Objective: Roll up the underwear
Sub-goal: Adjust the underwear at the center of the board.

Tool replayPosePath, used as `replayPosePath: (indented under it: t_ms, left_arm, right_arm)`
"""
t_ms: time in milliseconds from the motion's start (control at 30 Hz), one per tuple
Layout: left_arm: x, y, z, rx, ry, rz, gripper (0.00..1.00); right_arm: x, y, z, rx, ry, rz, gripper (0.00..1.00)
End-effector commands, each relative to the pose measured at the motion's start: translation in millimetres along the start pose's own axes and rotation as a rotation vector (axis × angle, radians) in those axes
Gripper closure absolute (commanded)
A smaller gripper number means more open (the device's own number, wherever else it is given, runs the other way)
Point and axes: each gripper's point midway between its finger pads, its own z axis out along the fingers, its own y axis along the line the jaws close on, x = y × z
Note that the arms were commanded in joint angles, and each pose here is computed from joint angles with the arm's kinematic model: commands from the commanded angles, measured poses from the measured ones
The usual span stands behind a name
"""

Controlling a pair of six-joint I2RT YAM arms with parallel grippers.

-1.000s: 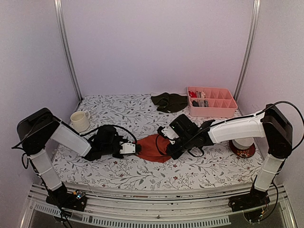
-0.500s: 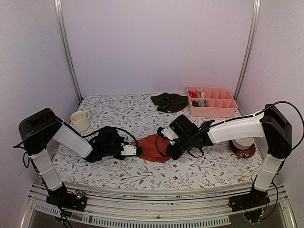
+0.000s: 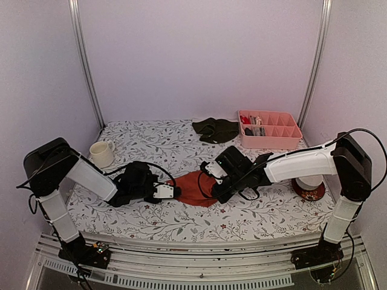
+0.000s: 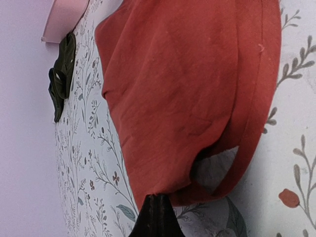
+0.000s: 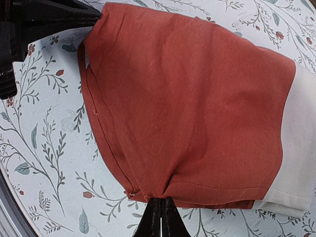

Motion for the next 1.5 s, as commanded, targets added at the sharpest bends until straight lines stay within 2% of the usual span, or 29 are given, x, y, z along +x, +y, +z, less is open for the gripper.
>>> replayPosePath:
  t_ms: [0, 300, 733, 1067, 1100, 1233, 1300, 1400, 1467]
  left_arm:
    - [-5, 14, -12, -0.036, -0.034, -0.034, 1.0]
    - [2, 18, -20, -0.031, -0.028, -0.029, 1.0]
    - [20, 6, -15, 0.008, 0.039, 0.015, 1.0]
    - [23, 0, -16, 0.042, 0.047, 0.031, 1.0]
    - [23, 0, -16, 0.046, 0.047, 0.032, 1.0]
    - [22, -2, -18, 0.059, 0.045, 0.039, 1.0]
    - [23, -1, -19, 0.06, 0.048, 0.039, 1.0]
    - [23, 5, -21, 0.052, 0.055, 0.034, 0.96]
    - [23, 10, -23, 0.05, 0.056, 0.025, 0.82]
  right_arm:
    - [-1, 5, 2, -0.011, -0.004, -0.003, 0.98]
    - [-5, 25, -6, -0.097, -0.029, -0.039, 0.98]
    - [13, 40, 4, -0.152, 0.053, -0.087, 0.98]
    - [23, 54, 15, -0.189, 0.108, -0.117, 0.97]
    - [22, 54, 14, -0.188, 0.105, -0.118, 0.95]
    - [15, 54, 5, -0.185, 0.075, -0.121, 0.56]
    - [10, 53, -2, -0.172, 0.053, -0.124, 0.44]
    - [0, 46, -13, -0.136, 0.013, -0.12, 0.34]
    - [-14, 35, -23, -0.098, -0.023, -0.1, 0.3]
